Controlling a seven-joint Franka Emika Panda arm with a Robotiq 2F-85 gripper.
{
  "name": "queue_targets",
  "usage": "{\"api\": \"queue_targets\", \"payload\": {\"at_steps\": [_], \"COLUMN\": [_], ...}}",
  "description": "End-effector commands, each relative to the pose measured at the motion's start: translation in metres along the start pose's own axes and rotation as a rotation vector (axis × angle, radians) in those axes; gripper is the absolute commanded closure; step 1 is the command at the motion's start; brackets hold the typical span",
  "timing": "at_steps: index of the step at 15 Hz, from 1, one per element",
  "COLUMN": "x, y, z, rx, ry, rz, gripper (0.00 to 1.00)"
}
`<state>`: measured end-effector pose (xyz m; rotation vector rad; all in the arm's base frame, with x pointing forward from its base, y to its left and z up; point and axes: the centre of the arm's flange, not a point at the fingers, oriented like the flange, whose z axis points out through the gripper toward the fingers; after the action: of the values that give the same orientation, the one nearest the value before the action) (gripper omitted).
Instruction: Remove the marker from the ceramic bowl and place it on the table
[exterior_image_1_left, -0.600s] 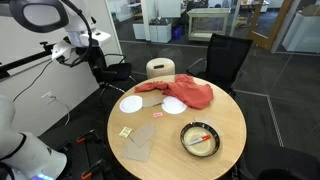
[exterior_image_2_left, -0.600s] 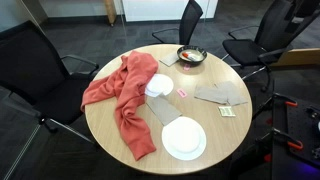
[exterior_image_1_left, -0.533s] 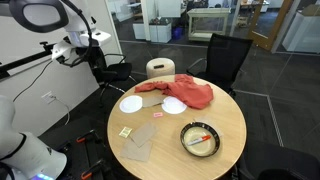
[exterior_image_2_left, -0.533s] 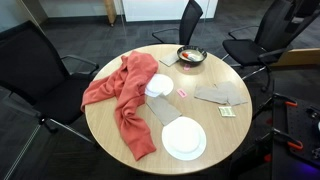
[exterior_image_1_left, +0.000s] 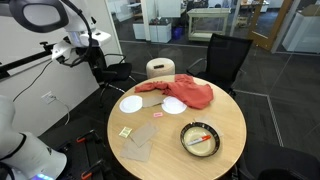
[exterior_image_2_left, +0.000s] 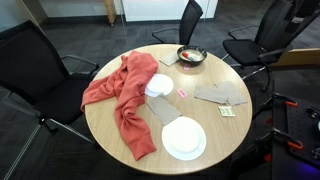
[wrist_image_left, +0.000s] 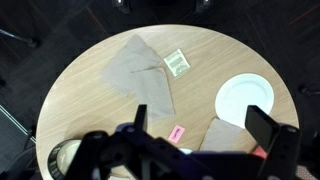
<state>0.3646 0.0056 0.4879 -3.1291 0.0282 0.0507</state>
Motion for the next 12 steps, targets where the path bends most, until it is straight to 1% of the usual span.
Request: {"api": "queue_targets", "payload": {"at_steps": [1, 10, 12], "x": [0.0000, 0.0000, 0.0068], "y": [0.0000, 0.0000, 0.0019], "z": [0.0000, 0.0000, -0.0031], "rx": [0.000, 0.000, -0.007], "ry": [0.000, 0.000, 0.016], "rz": [0.000, 0.000, 0.015], "gripper": [0.00, 0.00, 0.00]}}
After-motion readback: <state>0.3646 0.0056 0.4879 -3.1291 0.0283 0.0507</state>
